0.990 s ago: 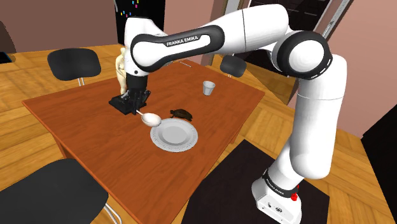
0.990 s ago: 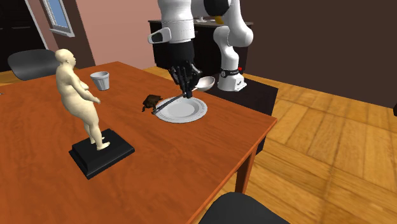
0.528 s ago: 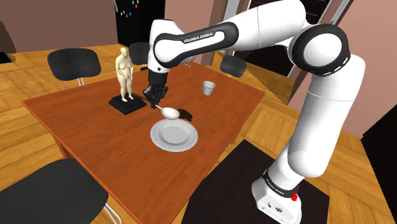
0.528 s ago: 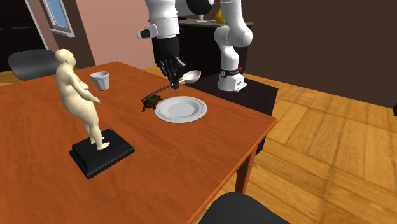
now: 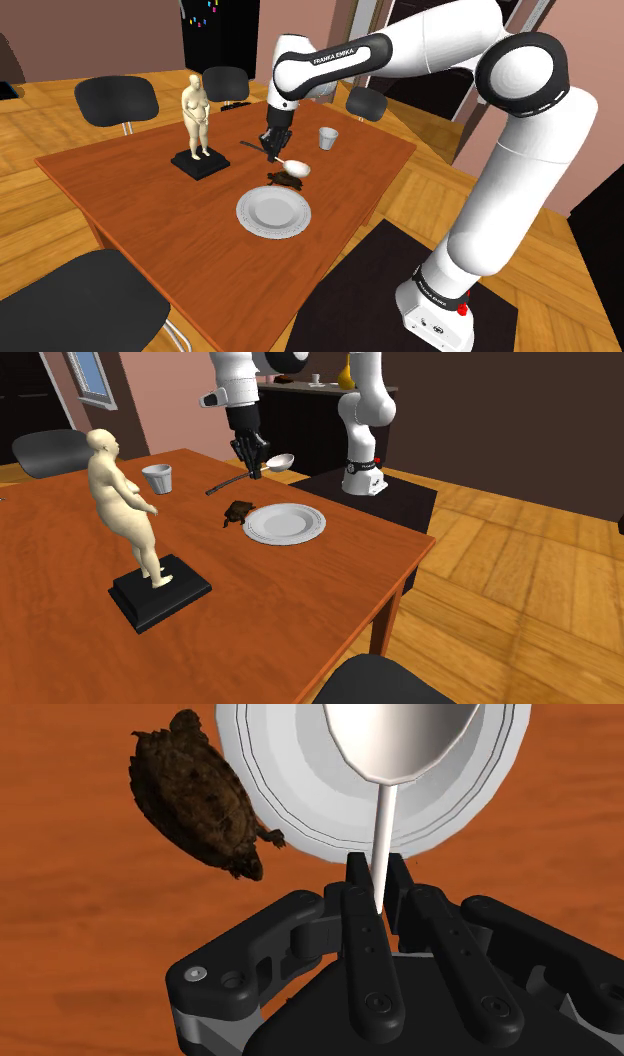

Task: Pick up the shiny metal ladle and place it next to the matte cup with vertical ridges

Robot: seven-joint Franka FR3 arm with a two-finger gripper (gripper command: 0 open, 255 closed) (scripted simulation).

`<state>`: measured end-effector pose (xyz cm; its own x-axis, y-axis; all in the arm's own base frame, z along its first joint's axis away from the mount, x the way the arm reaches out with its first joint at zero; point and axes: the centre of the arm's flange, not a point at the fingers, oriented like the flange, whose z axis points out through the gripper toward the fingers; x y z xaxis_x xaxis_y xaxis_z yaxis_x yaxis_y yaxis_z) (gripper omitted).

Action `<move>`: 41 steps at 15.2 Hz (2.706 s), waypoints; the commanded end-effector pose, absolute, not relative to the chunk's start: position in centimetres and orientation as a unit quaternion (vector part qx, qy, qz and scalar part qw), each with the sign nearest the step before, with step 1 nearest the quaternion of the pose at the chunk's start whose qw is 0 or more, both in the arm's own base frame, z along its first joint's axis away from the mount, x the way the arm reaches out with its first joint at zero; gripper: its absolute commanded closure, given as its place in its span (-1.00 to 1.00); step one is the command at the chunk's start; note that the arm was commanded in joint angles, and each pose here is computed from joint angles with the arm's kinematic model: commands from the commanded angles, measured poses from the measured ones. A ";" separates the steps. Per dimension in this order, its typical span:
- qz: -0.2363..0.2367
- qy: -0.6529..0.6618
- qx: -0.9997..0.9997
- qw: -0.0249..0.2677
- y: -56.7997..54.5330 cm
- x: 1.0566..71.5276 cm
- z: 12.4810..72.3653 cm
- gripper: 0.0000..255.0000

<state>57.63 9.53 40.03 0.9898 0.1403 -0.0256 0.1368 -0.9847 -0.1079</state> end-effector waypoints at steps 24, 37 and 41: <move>0.017 -0.070 -0.996 0.053 -23.5 54.8 40.1 1.00; 0.017 -0.070 -0.996 0.053 -40.6 53.2 40.1 1.00; 0.017 -0.070 -0.996 0.053 -45.9 52.8 40.1 1.00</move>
<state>52.98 -44.57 40.38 0.9898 0.1403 -0.0254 0.1368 -0.9847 -0.1080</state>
